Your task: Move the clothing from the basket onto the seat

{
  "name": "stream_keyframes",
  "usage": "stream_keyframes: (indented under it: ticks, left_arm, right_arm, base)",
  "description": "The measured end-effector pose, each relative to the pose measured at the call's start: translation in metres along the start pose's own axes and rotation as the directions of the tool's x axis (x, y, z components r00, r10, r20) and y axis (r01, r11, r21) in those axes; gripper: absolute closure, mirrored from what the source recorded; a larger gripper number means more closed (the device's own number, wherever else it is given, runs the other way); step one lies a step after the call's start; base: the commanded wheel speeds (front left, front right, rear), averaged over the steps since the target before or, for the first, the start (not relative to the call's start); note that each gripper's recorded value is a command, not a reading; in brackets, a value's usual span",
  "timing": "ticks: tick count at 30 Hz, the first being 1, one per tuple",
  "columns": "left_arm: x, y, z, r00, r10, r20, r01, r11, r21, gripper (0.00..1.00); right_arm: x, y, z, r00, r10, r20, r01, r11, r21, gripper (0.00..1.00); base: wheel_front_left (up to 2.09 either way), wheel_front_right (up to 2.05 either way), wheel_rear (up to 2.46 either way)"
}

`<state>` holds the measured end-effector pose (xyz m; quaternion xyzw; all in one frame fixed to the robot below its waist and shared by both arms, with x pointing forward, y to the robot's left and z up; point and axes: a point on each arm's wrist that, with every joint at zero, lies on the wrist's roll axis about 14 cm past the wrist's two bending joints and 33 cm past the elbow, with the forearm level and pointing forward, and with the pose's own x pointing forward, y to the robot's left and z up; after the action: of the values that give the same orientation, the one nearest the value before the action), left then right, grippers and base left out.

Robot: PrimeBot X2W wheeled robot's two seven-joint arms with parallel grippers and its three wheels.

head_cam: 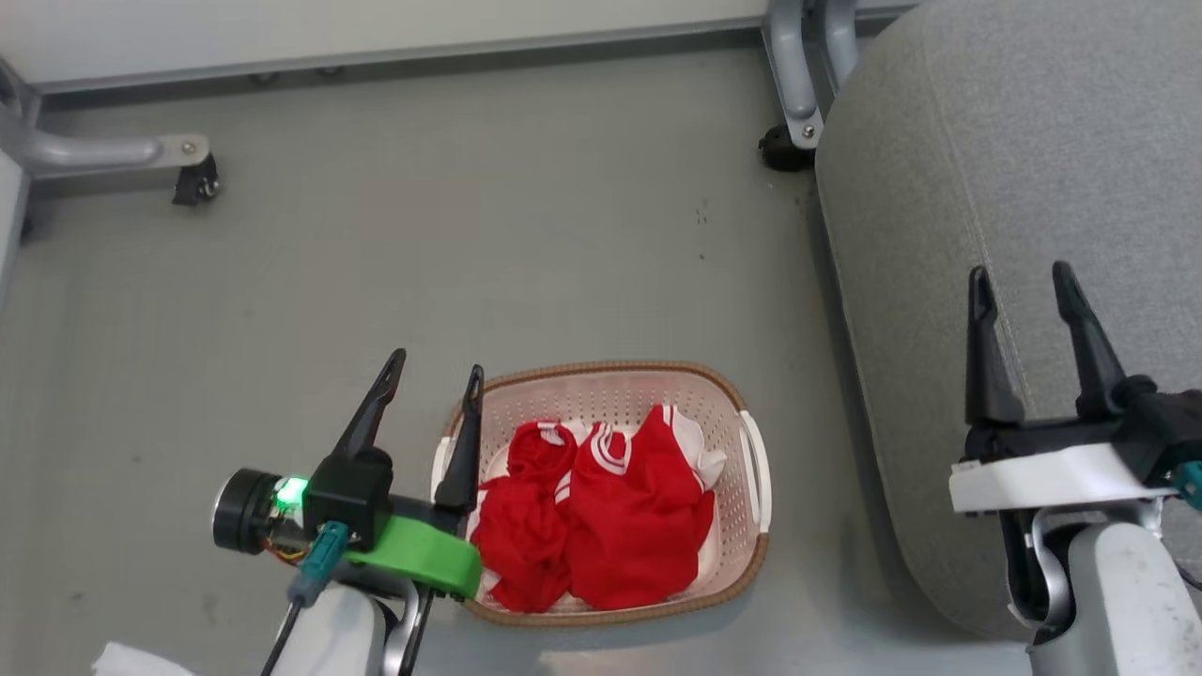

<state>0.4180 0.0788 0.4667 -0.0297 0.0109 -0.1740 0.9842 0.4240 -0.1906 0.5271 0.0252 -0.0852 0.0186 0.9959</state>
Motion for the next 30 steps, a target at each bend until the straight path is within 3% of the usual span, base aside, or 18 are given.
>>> stream_keyframes:
  ticks: [5, 9, 14, 18, 24, 30]
  left_arm:
    - [0.025, -0.020, -0.047, 0.984, -0.118, -0.130, 0.122, 0.992, 0.022, 0.00]
    - [0.042, -0.042, -0.088, 0.937, -0.255, -0.239, 0.280, 0.957, 0.076, 0.00]
    - [0.040, -0.074, -0.150, 0.801, -0.442, -0.404, 0.530, 0.838, 0.133, 0.00]
    - [0.048, -0.061, -0.191, 0.723, -0.471, -0.506, 0.624, 0.759, 0.186, 0.00]
    - [0.028, -0.055, -0.263, 0.528, -0.509, -0.680, 0.804, 0.558, 0.206, 0.00]
    - [0.016, -0.068, -0.303, 0.388, -0.553, -0.737, 0.903, 0.389, 0.183, 0.00]
  right_arm:
    - [0.023, -0.017, -0.007, 0.999, -0.040, 0.010, 0.040, 0.999, -0.021, 0.00]
    - [0.040, -0.024, -0.019, 0.998, -0.055, 0.008, 0.055, 0.998, -0.030, 0.00]
    - [0.055, -0.034, -0.041, 0.997, -0.077, -0.014, 0.077, 0.997, -0.027, 0.00]
    - [0.060, -0.040, -0.064, 0.995, -0.088, -0.056, 0.086, 0.996, -0.027, 0.00]
    - [0.058, -0.054, -0.100, 0.985, -0.120, -0.128, 0.118, 0.993, -0.025, 0.00]
    - [0.053, -0.061, -0.127, 0.973, -0.135, -0.189, 0.132, 0.991, -0.028, 0.00]
  base:
    - [0.00, 0.00, 0.00]
    - [0.00, 0.00, 0.00]
    - [0.00, 0.00, 0.00]
    - [0.00, 0.00, 0.00]
    - [0.00, 0.00, 0.00]
    - [0.00, 0.00, 0.00]
